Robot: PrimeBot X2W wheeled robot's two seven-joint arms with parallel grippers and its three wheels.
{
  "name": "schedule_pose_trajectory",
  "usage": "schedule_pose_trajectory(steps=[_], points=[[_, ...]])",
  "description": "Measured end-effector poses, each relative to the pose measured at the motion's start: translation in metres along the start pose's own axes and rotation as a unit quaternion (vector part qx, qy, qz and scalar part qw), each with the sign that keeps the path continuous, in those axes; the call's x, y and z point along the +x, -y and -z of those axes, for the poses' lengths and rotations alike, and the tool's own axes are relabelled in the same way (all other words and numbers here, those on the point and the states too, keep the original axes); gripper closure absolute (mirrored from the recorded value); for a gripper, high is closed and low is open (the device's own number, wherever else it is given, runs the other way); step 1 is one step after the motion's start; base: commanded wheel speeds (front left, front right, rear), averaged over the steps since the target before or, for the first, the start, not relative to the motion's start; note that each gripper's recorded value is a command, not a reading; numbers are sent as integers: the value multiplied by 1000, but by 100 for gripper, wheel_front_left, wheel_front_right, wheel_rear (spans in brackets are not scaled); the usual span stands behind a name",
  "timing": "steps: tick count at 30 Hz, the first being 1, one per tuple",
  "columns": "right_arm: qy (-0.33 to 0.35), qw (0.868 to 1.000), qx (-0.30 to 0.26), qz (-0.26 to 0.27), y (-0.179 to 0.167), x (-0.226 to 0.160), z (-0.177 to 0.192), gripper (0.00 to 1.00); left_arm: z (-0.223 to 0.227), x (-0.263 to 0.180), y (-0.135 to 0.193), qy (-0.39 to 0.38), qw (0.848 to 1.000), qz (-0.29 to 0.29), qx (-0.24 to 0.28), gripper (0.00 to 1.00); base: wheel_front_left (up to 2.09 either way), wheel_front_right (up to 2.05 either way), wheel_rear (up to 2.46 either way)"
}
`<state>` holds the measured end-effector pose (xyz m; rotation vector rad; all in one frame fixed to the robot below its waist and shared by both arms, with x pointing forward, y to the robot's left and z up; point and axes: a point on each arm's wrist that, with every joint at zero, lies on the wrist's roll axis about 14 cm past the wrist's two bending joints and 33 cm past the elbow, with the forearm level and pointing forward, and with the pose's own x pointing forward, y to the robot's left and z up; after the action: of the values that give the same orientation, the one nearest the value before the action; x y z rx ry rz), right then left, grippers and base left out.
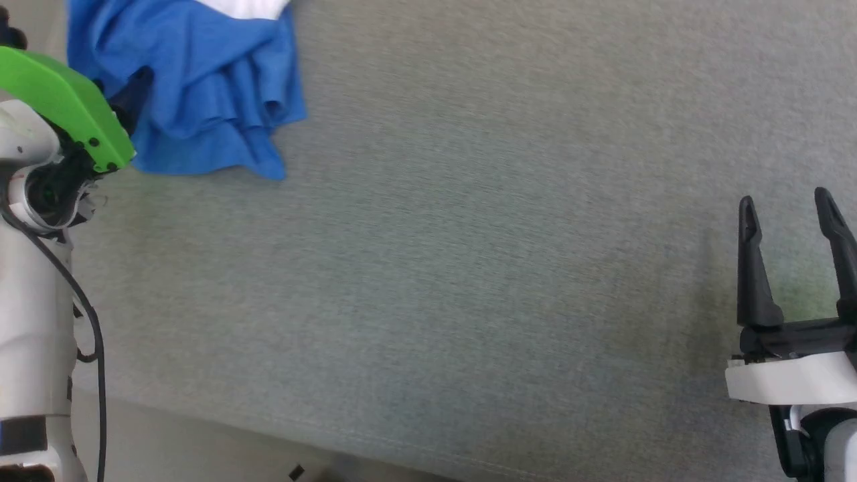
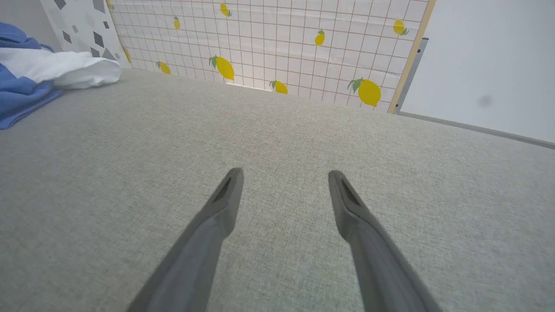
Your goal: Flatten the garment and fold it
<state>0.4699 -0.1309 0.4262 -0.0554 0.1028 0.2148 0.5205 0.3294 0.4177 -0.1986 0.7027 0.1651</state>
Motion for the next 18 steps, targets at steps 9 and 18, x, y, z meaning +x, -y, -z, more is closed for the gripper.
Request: schedule_pose_trajectory(steps=[9,18], points=[[-26,999,-7,23,17,-6,18,0,31,37,-1,-31,999,-11,-10,69,0,0,0],[0,1000,15,21,13,-9,4,0,-33,13,2,86,996,13,5,100,0,0,0]])
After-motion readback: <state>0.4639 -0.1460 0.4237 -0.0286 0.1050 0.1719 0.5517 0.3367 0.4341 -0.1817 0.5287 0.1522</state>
